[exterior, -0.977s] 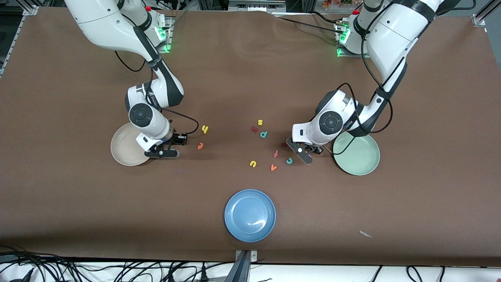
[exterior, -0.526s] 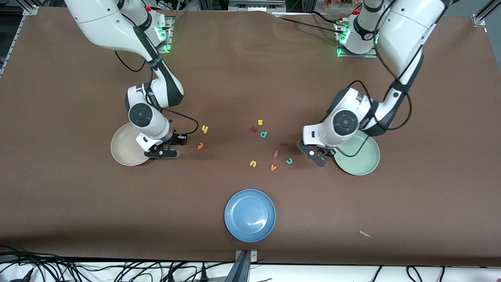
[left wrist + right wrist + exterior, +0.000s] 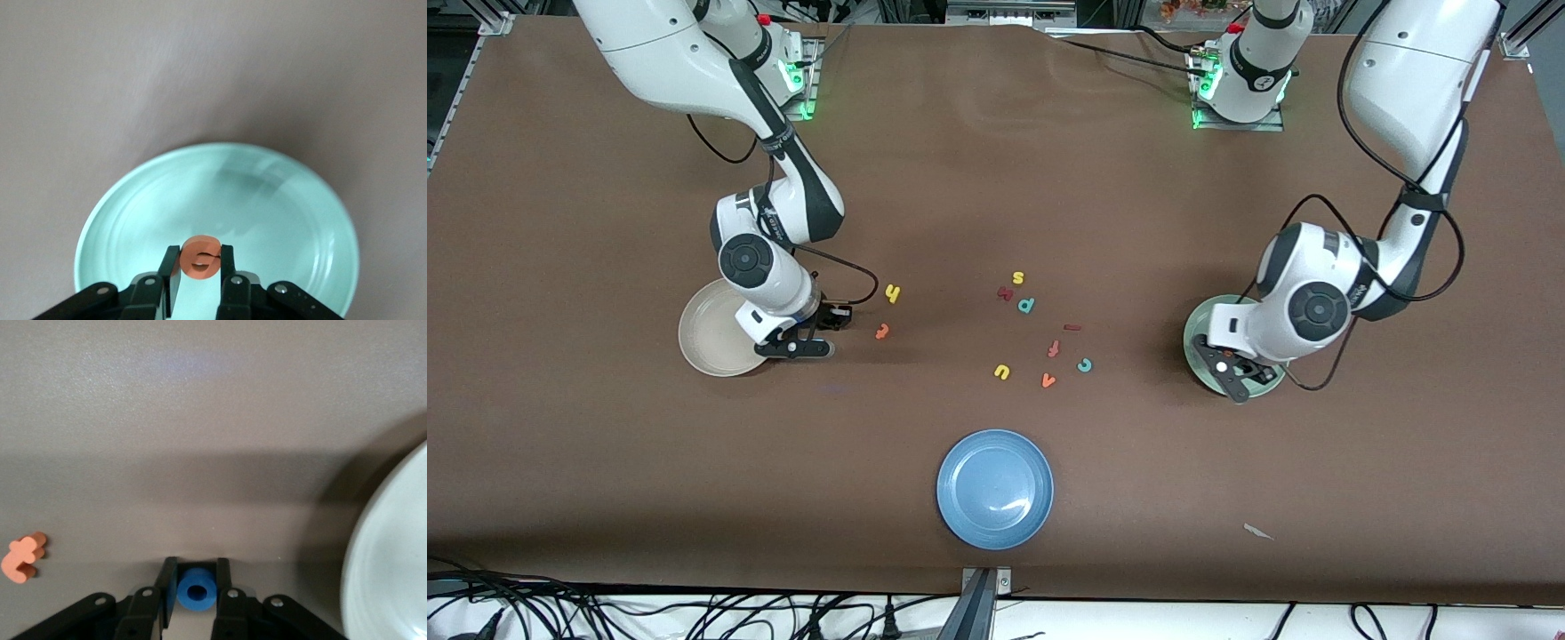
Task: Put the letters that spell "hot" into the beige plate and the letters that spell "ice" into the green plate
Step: 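Carry the o to the beige plate while the left gripper carries e to green plate, then release the o with the right gripper while the left gripper releases the e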
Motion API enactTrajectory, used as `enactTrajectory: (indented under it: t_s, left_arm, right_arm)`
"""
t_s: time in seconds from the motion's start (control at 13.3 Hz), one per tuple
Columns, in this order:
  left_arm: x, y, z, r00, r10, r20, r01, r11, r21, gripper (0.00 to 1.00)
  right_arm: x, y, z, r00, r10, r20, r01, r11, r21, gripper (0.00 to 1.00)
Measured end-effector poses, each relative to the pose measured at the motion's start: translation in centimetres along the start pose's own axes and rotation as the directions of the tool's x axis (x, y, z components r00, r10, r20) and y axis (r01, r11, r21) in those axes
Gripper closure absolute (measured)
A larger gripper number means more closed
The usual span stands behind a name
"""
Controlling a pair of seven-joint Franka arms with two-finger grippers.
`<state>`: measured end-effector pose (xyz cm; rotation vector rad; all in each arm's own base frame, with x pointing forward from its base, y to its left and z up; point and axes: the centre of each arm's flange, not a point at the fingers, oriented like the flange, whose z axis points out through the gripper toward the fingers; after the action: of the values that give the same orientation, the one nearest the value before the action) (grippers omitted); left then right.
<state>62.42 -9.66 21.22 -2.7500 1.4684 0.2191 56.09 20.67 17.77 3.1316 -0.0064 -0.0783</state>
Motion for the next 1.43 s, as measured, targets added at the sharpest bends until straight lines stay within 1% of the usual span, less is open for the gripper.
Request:
enactTrajectory:
  t_s: [0.3, 0.38, 0.45, 0.53, 0.6, 0.75, 0.83, 0.98, 1.05, 1.2, 1.28, 1.43]
  left_arm:
    - [-0.9, 0.1, 1.7, 1.000, 0.008, 0.013, -0.008, 1.000, -0.016, 0.72]
    - [-0.9, 0.3, 1.8, 1.000, 0.009, 0.013, -0.009, 1.000, -0.017, 0.72]
    - [-0.9, 0.3, 1.9, 1.000, 0.010, 0.012, -0.009, 1.000, -0.016, 0.72]
    - [-0.9, 0.3, 1.9, 1.000, 0.010, 0.011, -0.009, 1.000, -0.016, 0.67]
    - [-0.9, 0.3, 1.9, 1.000, 0.010, 0.009, -0.009, 1.000, -0.015, 0.59]
    - [-0.8, 0.3, 1.8, 1.000, 0.011, 0.004, -0.011, 1.000, -0.011, 0.37]
    - [-0.6, 0.3, 1.6, 1.000, 0.013, 0.001, -0.013, 1.000, -0.008, 0.28]
    - [0.2, 0.8, 0.7, 1.000, 0.025, -0.013, -0.025, 1.000, 0.000, 0.05]
    - [0.9, 1.1, 0.3, 1.000, 0.023, -0.022, -0.023, 1.000, 0.004, 0.00]
    - [2.8, 2.4, -0.9, 0.999, -0.021, -0.047, 0.022, 1.000, 0.011, 0.00]
    - [4.3, 3.7, -1.5, 0.995, -0.074, -0.061, 0.075, 0.997, 0.006, 0.00]
    - [7.8, 7.4, -2.7, 0.976, -0.200, -0.089, 0.199, 0.980, -0.021, 0.00]
  right_arm:
    - [0.1, 0.0, -0.3, 1.000, 0.007, 0.000, -0.007, 1.000, 0.000, 0.73]
    - [0.3, -0.1, -1.0, 1.000, 0.017, 0.012, -0.017, 1.000, -0.006, 0.73]
    - [0.7, 0.0, -2.4, 0.999, 0.025, 0.043, -0.025, 0.999, -0.020, 0.73]
    - [1.4, 0.3, -4.6, 0.996, 0.040, 0.084, -0.036, 0.998, -0.042, 0.73]
    - [2.4, 1.1, -7.2, 0.992, 0.058, 0.113, -0.051, 0.997, -0.063, 0.73]
    - [4.3, 4.1, -11.4, 0.988, 0.075, 0.134, -0.065, 0.995, -0.081, 0.73]
    - [5.1, 6.6, -12.1, 0.988, 0.070, 0.139, -0.059, 0.995, -0.080, 0.73]
    - [6.1, 12.8, -11.1, 0.985, 0.049, 0.168, -0.038, 0.997, -0.068, 0.73]
    - [6.4, 16.0, -9.7, 0.981, 0.039, 0.192, -0.028, 0.998, -0.059, 0.73]
    - [6.6, 20.1, -6.7, 0.974, 0.018, 0.224, -0.009, 0.999, -0.043, 0.73]
    - [6.6, 20.7, -5.2, 0.973, 0.009, 0.230, 0.001, 0.999, -0.040, 0.73]
    - [6.6, 20.5, -3.3, 0.971, -0.009, 0.239, 0.018, 0.999, -0.037, 0.73]
